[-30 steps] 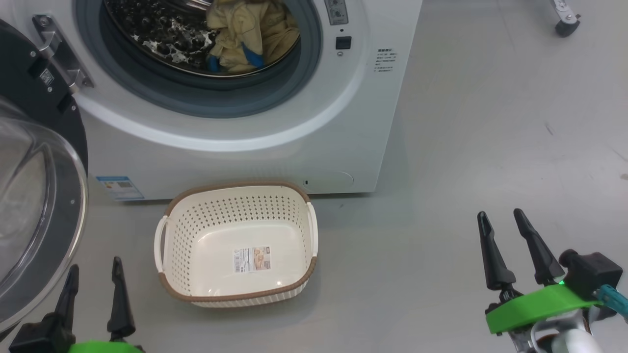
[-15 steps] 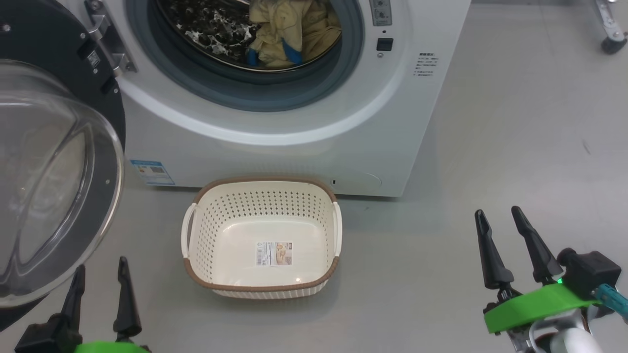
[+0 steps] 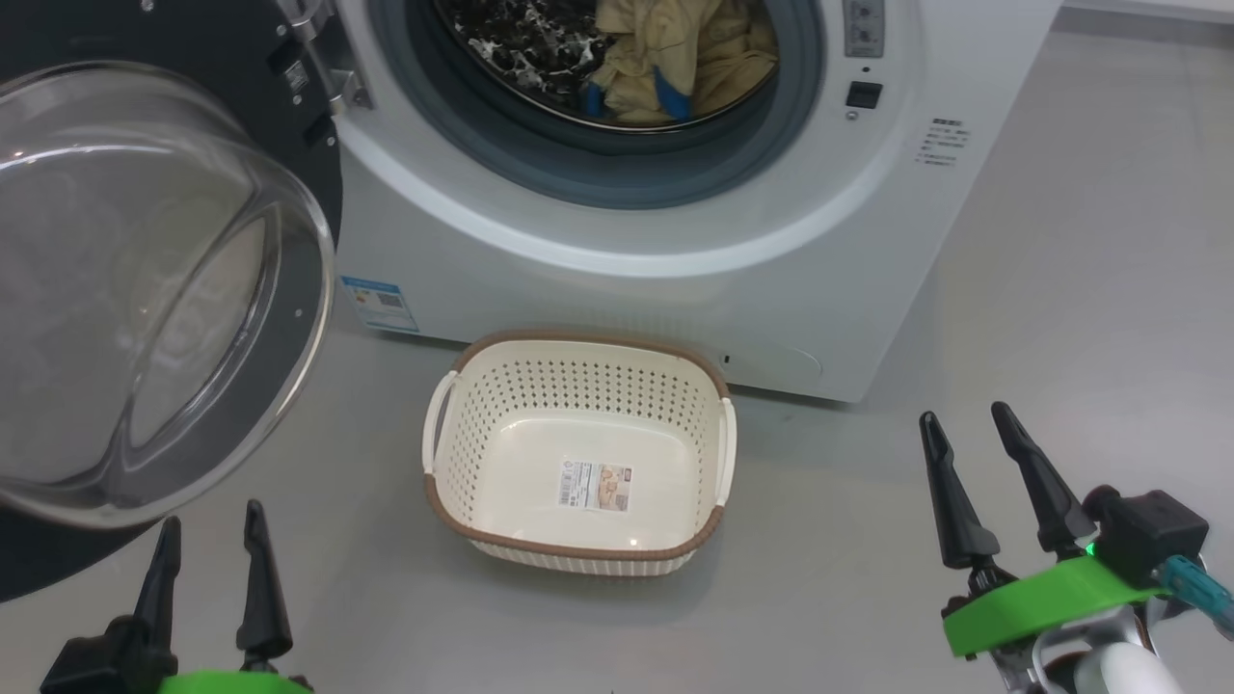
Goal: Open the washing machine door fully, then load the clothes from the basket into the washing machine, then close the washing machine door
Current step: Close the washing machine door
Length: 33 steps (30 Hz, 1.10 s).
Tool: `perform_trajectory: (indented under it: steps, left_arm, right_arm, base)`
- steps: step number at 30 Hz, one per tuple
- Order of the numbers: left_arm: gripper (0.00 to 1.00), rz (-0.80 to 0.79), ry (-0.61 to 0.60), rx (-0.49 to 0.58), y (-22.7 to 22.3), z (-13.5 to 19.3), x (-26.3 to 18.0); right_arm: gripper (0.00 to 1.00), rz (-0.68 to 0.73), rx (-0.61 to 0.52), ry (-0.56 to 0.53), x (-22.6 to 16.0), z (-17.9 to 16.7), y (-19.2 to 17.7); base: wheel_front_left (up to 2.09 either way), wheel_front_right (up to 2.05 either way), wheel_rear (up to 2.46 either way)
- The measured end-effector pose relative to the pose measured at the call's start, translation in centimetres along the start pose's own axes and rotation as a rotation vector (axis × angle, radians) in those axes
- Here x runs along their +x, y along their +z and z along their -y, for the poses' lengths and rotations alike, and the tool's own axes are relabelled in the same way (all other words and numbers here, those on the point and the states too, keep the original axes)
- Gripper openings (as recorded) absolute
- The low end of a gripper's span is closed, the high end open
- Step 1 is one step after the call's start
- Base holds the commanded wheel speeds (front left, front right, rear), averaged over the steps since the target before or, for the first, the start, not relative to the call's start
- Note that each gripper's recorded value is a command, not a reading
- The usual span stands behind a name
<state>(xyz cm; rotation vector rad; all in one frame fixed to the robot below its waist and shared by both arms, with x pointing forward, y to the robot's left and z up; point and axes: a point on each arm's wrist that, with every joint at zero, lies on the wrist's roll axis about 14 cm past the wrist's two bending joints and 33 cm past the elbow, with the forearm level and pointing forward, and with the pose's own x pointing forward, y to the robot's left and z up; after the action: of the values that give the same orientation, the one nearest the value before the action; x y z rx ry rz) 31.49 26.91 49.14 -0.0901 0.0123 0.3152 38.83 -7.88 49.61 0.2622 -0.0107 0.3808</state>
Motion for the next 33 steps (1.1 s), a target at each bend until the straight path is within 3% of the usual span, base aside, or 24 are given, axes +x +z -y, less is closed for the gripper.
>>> perform_trajectory:
  steps: [20,33]
  left_arm:
    - [1.00,0.055,0.223,-0.035,1.6,-6.1,-4.2]
    - [1.00,0.063,0.315,-0.056,1.6,-8.2,-6.1]
  right_arm:
    - [1.00,-0.037,0.021,0.219,3.0,-6.6,-1.4]
    - [1.00,-0.049,0.026,0.275,3.5,-8.4,-1.8]
  base:
    - [0.00,0.00,0.00]
    - [0.00,0.00,0.00]
